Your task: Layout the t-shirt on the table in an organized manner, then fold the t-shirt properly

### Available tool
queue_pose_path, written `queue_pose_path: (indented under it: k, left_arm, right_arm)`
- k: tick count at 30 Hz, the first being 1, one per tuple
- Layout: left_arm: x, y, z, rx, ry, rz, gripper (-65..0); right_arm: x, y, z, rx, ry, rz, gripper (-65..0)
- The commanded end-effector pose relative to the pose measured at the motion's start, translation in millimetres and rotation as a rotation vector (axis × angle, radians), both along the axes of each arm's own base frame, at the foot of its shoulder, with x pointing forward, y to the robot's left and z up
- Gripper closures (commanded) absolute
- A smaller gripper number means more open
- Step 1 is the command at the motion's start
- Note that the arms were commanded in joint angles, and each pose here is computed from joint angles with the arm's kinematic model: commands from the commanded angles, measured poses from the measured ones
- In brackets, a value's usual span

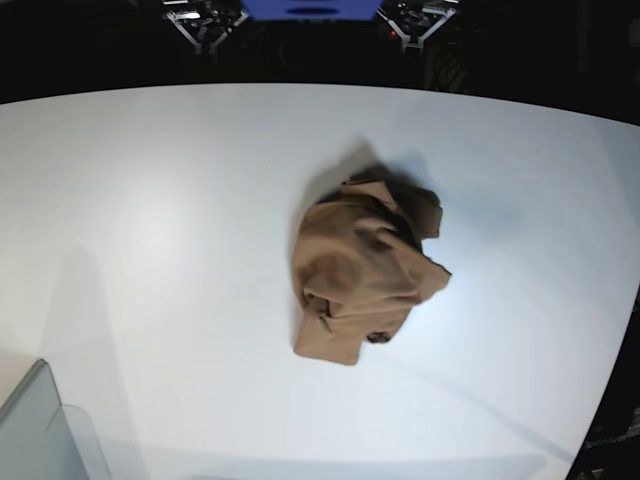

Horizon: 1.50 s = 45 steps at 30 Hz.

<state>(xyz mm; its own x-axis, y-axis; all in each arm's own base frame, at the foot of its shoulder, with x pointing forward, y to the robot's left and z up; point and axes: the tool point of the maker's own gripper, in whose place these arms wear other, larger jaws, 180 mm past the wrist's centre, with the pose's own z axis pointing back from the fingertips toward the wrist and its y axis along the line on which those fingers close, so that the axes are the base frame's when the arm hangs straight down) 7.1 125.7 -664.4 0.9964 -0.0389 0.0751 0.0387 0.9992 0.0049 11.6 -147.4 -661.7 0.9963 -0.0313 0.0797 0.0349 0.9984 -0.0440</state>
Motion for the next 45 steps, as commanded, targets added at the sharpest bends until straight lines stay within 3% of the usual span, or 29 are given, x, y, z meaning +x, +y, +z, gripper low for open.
queue_pose_path:
  k: [1, 18, 22, 28, 34, 39, 45]
  left_arm:
    - [2, 0, 0, 0.004, -0.006, 0.003, -0.1]
    - [-1, 1, 0, 0.004, -0.003, 0.002, -0.2]
    - [-1, 1, 0, 0.004, -0.003, 0.002, -0.2]
    - [-2, 1, 0, 0.003, -0.001, 0.002, -0.2]
    - [-13, 1, 0, 0.002, 0.008, 0.002, -0.1]
    - [-22, 11, 10, 0.011, -0.067, -0.002, -0.1]
    - [-27, 25, 39, 0.022, -0.187, -0.026, -0.1]
  right_arm:
    - [0, -1, 0, 0.007, -0.003, 0.0, 0.0]
    - [-16, 2, 0, 0.013, 0.023, -0.01, 0.0]
    - [-14, 1, 0, 0.017, 0.018, -0.094, 0.0]
    - [-9, -2, 0, 0.013, 0.005, -0.099, 0.0]
    - [-40, -11, 2, -0.003, 0.044, -0.096, 0.0]
    - [-53, -22, 17, -0.021, -0.025, -0.075, 0.0]
    - [-46, -40, 62, -0.049, -0.19, -0.024, 0.0]
